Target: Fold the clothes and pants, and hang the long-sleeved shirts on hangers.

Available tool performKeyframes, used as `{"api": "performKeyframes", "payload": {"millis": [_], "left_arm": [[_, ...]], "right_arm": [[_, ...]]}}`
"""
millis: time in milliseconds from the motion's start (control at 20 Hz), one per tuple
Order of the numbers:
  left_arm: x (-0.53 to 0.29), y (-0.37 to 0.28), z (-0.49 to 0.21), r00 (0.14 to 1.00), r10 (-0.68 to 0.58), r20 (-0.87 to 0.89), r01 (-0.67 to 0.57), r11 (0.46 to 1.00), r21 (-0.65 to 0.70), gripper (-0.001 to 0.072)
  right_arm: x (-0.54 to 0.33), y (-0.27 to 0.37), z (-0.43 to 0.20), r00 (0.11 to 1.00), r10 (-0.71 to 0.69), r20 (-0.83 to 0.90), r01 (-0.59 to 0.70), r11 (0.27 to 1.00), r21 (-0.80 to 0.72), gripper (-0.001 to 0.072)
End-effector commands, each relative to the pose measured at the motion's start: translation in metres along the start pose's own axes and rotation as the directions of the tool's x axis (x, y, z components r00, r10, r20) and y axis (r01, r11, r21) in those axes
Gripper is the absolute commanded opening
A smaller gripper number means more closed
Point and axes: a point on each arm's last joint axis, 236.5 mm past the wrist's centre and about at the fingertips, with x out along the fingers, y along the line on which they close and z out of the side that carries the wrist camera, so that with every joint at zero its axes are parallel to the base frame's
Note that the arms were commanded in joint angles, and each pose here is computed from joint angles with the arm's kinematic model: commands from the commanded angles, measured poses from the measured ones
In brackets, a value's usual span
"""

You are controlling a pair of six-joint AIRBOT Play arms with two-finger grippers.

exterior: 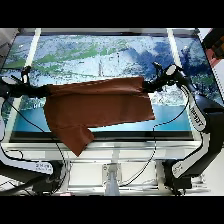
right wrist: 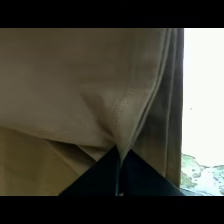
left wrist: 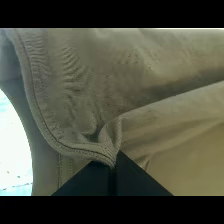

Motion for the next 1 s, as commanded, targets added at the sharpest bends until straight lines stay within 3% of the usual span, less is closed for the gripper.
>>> {"api": "performKeyframes", "payload": {"millis": [0, 300, 550, 600, 650, 700, 750, 800, 950], "left_arm": [[-0.013, 0.001, -0.006, 0.998, 0.015, -0.066, -0.011, 0.999, 0.053, 0.0016], [-0.028, 0.036, -0.043, 0.956, 0.171, -0.24, -0.138, 0.979, 0.15, 0.0016], [-0.027, 0.035, -0.043, 0.952, 0.181, -0.246, -0.147, 0.977, 0.153, 0.0019], [-0.026, 0.034, -0.043, 0.952, 0.181, -0.246, -0.145, 0.977, 0.157, 0.0032], [-0.026, 0.033, -0.043, 0.952, 0.18, -0.247, -0.144, 0.977, 0.159, 0.0113], [-0.025, 0.031, -0.043, 0.952, 0.18, -0.248, -0.142, 0.977, 0.162, 0.0291], [-0.024, 0.029, -0.043, 0.953, 0.177, -0.248, -0.139, 0.977, 0.163, 0.0509], [-0.024, 0.028, -0.042, 0.952, 0.176, -0.249, -0.137, 0.976, 0.167, 0.0613], [-0.022, 0.021, -0.046, 0.949, 0.165, -0.268, -0.121, 0.977, 0.175, 0.0611]], "right_arm": [[0.001, -0.008, -0.003, 0.999, -0.031, -0.014, 0.032, 0.999, 0.023, 0.0014], [0.001, -0.007, -0.004, 0.999, -0.029, -0.017, 0.029, 0.999, 0.028, 0.0015], [0.001, -0.002, -0.003, 1.0, -0.008, -0.013, 0.008, 0.999, 0.039, 0.0017], [0.001, 0.0, -0.002, 1.0, 0.0, -0.011, 0.0, 0.999, 0.042, 0.0054], [0.001, 0.002, -0.002, 1.0, 0.008, -0.01, -0.007, 0.999, 0.045, 0.017], [0.0, 0.004, -0.002, 1.0, 0.014, -0.01, -0.014, 0.999, 0.048, 0.0332], [-0.001, 0.006, -0.002, 1.0, 0.023, -0.008, -0.022, 0.999, 0.047, 0.0411], [-0.003, 0.009, -0.001, 1.0, 0.029, -0.002, -0.029, 0.998, 0.049, 0.0411], [-0.011, 0.011, 0.004, 1.0, 0.026, 0.004, -0.027, 0.999, 0.025, 0.0411]]}}
